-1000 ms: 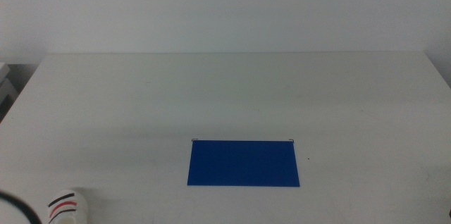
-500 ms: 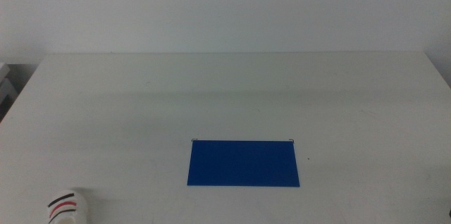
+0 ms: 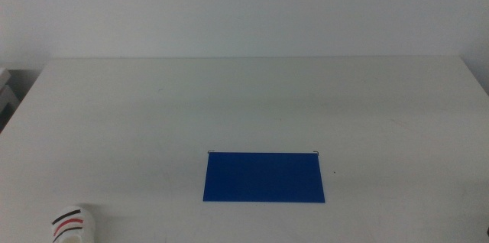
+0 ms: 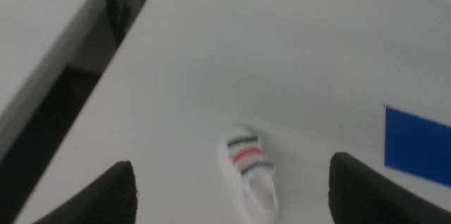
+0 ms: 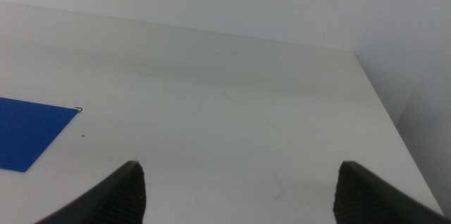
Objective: Use one arm to grab the shoe from the table and place it on the mat.
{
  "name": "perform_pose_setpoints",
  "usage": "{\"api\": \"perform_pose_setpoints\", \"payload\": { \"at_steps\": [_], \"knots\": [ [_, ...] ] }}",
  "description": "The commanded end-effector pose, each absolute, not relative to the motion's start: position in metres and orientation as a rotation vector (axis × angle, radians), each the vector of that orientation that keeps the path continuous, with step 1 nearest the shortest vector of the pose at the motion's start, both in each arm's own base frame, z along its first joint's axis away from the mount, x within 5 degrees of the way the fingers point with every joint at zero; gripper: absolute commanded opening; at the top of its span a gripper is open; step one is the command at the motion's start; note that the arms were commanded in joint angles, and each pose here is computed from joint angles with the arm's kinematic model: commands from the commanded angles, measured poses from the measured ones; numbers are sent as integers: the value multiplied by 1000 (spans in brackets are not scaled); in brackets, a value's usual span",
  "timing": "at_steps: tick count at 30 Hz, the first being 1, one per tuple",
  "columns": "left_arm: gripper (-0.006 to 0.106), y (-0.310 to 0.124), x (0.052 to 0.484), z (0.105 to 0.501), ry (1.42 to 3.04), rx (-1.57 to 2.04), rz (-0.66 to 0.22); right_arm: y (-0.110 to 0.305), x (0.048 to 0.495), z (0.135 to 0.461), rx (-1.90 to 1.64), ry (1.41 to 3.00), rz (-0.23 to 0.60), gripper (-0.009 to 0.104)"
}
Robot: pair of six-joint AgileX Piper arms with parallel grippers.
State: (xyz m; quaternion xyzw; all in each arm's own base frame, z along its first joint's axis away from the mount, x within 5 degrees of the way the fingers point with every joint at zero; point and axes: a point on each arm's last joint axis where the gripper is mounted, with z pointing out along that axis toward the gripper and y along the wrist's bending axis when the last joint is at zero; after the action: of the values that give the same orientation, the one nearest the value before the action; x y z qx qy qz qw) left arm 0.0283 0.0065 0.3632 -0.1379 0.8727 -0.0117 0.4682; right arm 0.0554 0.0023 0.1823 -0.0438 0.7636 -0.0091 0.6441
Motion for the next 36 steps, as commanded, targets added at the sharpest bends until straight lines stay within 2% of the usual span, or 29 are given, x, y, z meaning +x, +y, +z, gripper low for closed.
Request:
{"api": "perform_pose_setpoints", "payload": {
  "at_steps": [1, 7, 14, 18, 25, 32, 36],
  "knots": [
    [94, 6, 31, 374, 2130, -400, -74, 2, 57, 187, -112, 1674, -38, 78],
    [94, 6, 59, 378, 2365, -431, -72, 2, 57, 187, -112, 1674, -38, 78],
    [93, 0, 104, 367, 2534, -473, -193, 2, 57, 187, -112, 1674, -38, 78],
    [89, -2, 128, 356, 2630, -503, -247, 2, 57, 187, -112, 1674, -38, 78],
    [80, 0, 155, 329, 2787, -535, -233, 2, 57, 187, -112, 1674, -38, 78],
    [79, 1, 176, 291, 2973, -589, -224, 2, 57, 187, -112, 1674, -38, 78],
    [79, -1, 185, 264, 3025, -647, -258, 2, 57, 187, -112, 1674, -38, 78]
  ]
}}
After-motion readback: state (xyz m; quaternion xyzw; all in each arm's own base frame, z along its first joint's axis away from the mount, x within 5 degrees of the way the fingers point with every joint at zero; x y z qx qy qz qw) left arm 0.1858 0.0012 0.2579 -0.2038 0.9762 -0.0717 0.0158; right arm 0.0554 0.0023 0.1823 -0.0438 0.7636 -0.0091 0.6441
